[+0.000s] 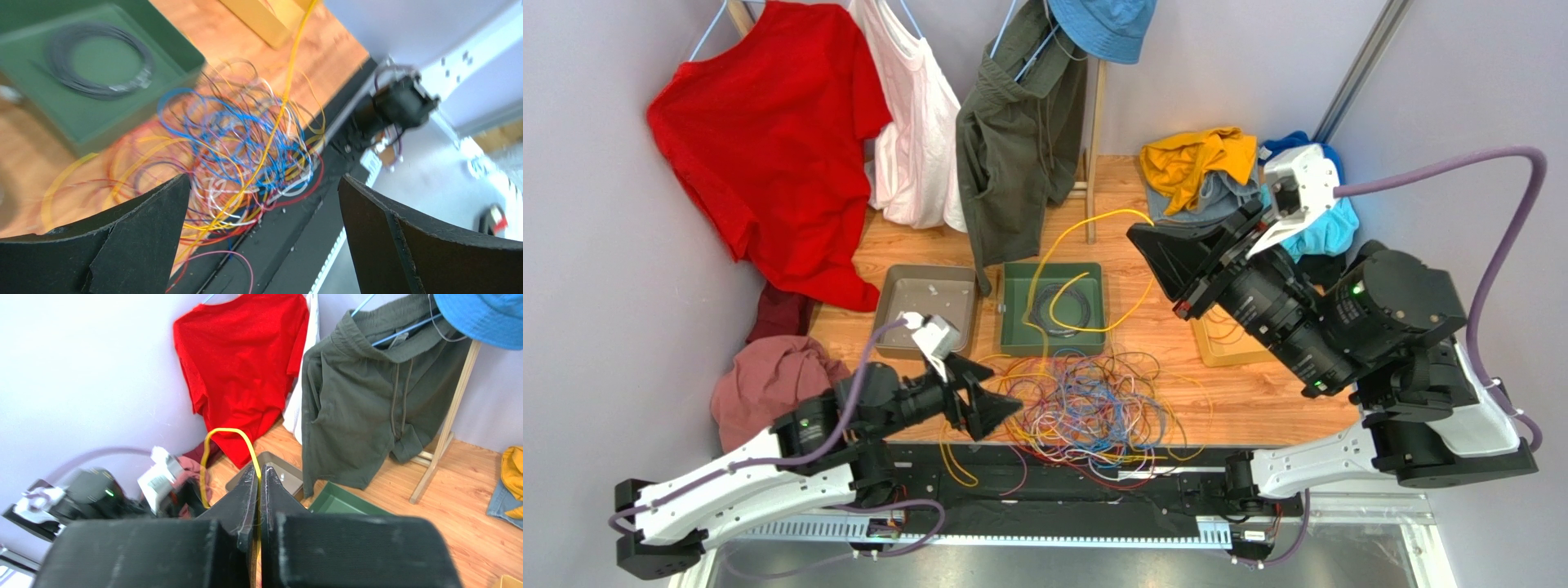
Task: Untangle the cables
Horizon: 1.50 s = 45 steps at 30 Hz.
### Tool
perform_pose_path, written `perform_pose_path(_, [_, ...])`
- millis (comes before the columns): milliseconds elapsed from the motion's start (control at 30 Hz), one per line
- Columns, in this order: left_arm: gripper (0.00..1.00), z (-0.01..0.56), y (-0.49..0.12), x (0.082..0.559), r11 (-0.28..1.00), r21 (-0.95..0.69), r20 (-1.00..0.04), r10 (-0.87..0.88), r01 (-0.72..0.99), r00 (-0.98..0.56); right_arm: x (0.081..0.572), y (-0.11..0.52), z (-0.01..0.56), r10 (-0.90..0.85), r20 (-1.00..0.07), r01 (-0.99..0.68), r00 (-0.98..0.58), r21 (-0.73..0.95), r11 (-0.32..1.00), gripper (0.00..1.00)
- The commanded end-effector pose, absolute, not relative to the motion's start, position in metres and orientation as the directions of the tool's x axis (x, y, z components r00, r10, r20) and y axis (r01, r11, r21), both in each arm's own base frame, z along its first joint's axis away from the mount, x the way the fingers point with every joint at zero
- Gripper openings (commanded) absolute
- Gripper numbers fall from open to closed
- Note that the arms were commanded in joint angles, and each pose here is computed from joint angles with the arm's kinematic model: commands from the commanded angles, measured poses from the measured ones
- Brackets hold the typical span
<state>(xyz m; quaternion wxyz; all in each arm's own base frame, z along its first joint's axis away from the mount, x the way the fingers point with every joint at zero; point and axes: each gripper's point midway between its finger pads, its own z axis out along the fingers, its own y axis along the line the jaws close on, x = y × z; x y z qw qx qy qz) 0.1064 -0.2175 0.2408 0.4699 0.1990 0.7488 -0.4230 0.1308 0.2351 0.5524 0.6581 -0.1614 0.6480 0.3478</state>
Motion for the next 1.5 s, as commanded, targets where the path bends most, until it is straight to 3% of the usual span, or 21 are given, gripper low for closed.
perform_pose_path(0, [0.99,0.241,-0.25,0.086,0.357,-0.451,-0.891,-0.13,0.818,-0.435,0.126,0.231,0.577,0.261,-0.963,-0.701,-0.067,0.232,0.674,0.0])
perform_pose_path(267, [0.99,0.211,-0.257,0.094,0.356,-0.48,-0.877,-0.199,0.802,-0.436,0.128,0.21,0.609,0.315,-0.948,-0.696,-0.041,0.253,0.672,0.0])
perform_pose_path(600, [0.99,0.193,-0.284,0.098,0.33,-0.441,-0.897,-0.137,0.834,-0.42,0.125,0.211,0.612,0.331,-0.943,-0.71,-0.047,0.265,0.653,0.0])
perform_pose_path(933, [0.99,0.188,-0.318,0.085,0.202,-0.425,-0.905,-0.096,0.883,-0.414,0.124,0.216,0.607,0.316,-0.948,-0.712,-0.049,0.255,0.654,0.0])
perform_pose_path(1133, [0.97,0.169,-0.336,0.09,0.211,-0.419,-0.907,-0.047,0.883,-0.419,0.124,0.223,0.603,0.304,-0.951,-0.715,-0.052,0.248,0.654,0.0])
perform_pose_path(1267, [0.84,0.163,-0.35,0.095,0.214,-0.432,-0.899,-0.029,0.876,-0.437,0.125,0.224,0.601,0.299,-0.953,-0.712,-0.052,0.245,0.658,0.0])
perform_pose_path(1367, [0.67,0.163,-0.355,0.093,0.195,-0.44,-0.896,-0.024,0.876,-0.444,0.125,0.22,0.599,0.303,-0.951,-0.709,-0.055,0.251,0.659,0.0])
perform_pose_path(1400, [0.49,0.164,-0.354,0.093,0.194,-0.44,-0.896,-0.026,0.877,-0.443,0.125,0.221,0.596,0.297,-0.953,-0.708,-0.058,0.249,0.661,0.0])
perform_pose_path(1467, [0.25,0.17,-0.353,0.093,0.195,-0.454,-0.889,-0.039,0.869,-0.456,0.125,0.216,0.595,0.305,-0.951,-0.703,-0.059,0.256,0.663,0.0])
